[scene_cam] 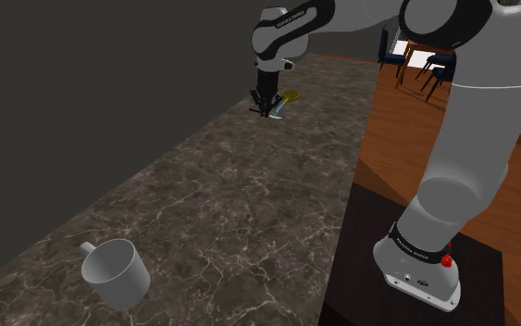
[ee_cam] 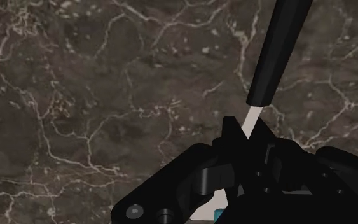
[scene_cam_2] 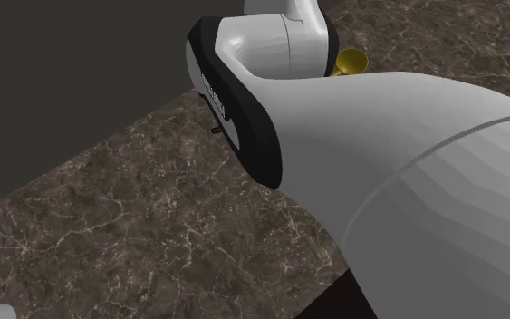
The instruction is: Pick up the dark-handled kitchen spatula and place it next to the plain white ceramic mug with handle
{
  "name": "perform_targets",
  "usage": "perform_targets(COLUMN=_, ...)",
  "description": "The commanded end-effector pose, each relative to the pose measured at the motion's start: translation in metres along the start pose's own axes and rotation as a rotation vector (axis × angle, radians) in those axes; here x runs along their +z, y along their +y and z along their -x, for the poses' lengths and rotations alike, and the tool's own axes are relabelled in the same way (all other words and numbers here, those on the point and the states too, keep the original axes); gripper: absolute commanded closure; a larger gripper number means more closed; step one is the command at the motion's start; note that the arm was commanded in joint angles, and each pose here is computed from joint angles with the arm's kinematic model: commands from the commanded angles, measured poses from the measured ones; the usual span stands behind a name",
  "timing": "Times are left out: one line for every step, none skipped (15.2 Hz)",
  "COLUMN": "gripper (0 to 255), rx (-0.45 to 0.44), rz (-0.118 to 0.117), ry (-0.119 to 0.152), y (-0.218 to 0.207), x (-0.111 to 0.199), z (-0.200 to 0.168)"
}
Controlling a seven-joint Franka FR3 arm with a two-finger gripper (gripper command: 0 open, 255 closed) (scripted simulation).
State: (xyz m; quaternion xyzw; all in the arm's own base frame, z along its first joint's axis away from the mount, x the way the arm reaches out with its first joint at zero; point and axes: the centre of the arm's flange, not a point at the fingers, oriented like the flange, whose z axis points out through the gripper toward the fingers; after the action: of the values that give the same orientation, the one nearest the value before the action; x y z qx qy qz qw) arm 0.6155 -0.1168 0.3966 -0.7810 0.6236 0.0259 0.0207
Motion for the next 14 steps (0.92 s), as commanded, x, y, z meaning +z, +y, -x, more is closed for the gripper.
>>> perform_targets(gripper=255, rx=0.000, rz=0.000, ry=0.000, y=0.000, x=-0.010, z=0.001)
perform_targets(gripper=255, rx=0.000, rz=0.000, ry=0.000, y=0.000, x=-0.016, z=0.001)
perform_targets(gripper=255, rx=0.000, rz=0.000, ry=0.000, y=0.000, x=-0.021, z=0.002)
perform_targets(gripper=255, rx=0.000, rz=0.000, ry=0.000, y=0.000, x=-0.026, z=0.002)
perform_targets(gripper=255, rx=0.000, rz=0.000, ry=0.000, y=0.000, x=-0.032, z=0.002)
perform_targets(gripper=255, rx=0.000, rz=0.000, ry=0.000, y=0.000, x=-0.037, z=0.003)
perform_targets(gripper=255, rx=0.000, rz=0.000, ry=0.000, y=0.000, x=-0.042, z=0.003)
perform_targets(gripper=255, rx=0.000, rz=0.000, ry=0.000, y=0.000, x=-0.047, z=0.003)
perform_targets(gripper=255, rx=0.000, rz=0.000, ry=0.000, y=0.000, x=-0.053, z=0.004)
perform_targets(gripper=255, rx=0.000, rz=0.000, ry=0.000, y=0.000, x=-0.058, z=0.004)
perform_targets(gripper=255, rx=0.000, rz=0.000, ry=0.000, y=0.000, x=-0.063, z=0.004)
perform_targets(gripper=255, rx=0.000, rz=0.000, ry=0.000, y=0.000, x=-0.068, z=0.005)
perform_targets(gripper=255, rx=0.000, rz=0.000, ry=0.000, y=0.000, x=-0.074, z=0.005)
perform_targets(gripper=255, rx=0.000, rz=0.000, ry=0.000, y=0.000, x=-0.079, z=0.005)
